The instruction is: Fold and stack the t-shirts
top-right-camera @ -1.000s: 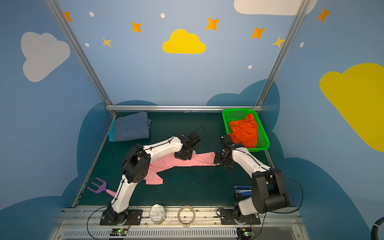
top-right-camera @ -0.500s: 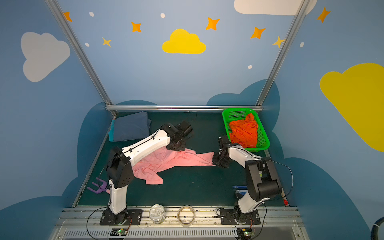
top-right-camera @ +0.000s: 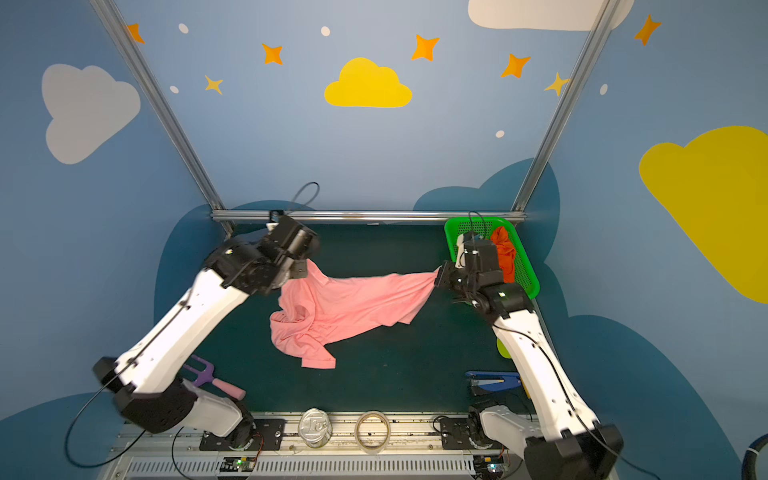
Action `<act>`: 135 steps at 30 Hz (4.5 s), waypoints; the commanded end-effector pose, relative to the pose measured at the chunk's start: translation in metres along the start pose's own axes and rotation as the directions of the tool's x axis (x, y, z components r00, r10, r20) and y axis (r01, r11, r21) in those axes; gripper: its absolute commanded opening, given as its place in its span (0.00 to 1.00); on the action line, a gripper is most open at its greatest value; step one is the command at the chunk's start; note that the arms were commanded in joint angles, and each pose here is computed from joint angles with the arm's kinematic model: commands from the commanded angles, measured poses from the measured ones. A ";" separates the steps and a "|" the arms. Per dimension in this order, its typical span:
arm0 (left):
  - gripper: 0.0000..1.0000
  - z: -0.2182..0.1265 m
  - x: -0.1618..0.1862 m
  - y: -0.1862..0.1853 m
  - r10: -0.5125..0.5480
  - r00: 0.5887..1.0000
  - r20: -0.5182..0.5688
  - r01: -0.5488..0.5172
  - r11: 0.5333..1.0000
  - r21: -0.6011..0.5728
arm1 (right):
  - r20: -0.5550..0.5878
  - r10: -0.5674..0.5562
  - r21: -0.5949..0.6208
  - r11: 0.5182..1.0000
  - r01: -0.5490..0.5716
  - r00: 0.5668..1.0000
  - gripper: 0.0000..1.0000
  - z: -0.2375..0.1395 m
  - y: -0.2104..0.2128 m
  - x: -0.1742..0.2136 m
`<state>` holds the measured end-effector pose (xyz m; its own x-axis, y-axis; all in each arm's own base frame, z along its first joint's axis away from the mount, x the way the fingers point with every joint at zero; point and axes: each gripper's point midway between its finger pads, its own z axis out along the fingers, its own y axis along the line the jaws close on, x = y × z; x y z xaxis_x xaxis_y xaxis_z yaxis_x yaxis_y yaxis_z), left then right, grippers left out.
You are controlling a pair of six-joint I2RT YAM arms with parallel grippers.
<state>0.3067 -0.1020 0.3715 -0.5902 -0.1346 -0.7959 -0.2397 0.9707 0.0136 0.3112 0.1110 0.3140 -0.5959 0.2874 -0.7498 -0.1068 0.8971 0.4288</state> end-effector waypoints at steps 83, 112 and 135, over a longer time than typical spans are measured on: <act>0.04 0.161 -0.050 0.020 -0.230 0.960 0.162 0.239 0.970 -0.036 | 0.245 0.043 0.177 0.980 -0.088 0.969 0.00 0.080 -0.042 -0.052; 0.38 0.279 0.003 -0.032 -0.194 0.924 -0.329 0.186 0.981 -0.056 | -0.051 -0.254 0.122 0.958 0.259 0.966 0.52 0.163 0.004 -0.004; 0.43 0.302 0.214 -0.022 -0.208 0.772 -0.601 0.160 0.978 -0.133 | -0.674 0.076 0.358 0.904 0.235 0.735 0.54 0.078 -0.094 0.266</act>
<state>0.4203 -0.0968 0.0322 -0.8737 -0.4065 -0.2672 -0.4108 0.9108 -0.0423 0.2410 0.1379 0.0412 -0.9699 0.0075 -0.2432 -0.0060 0.9985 0.0547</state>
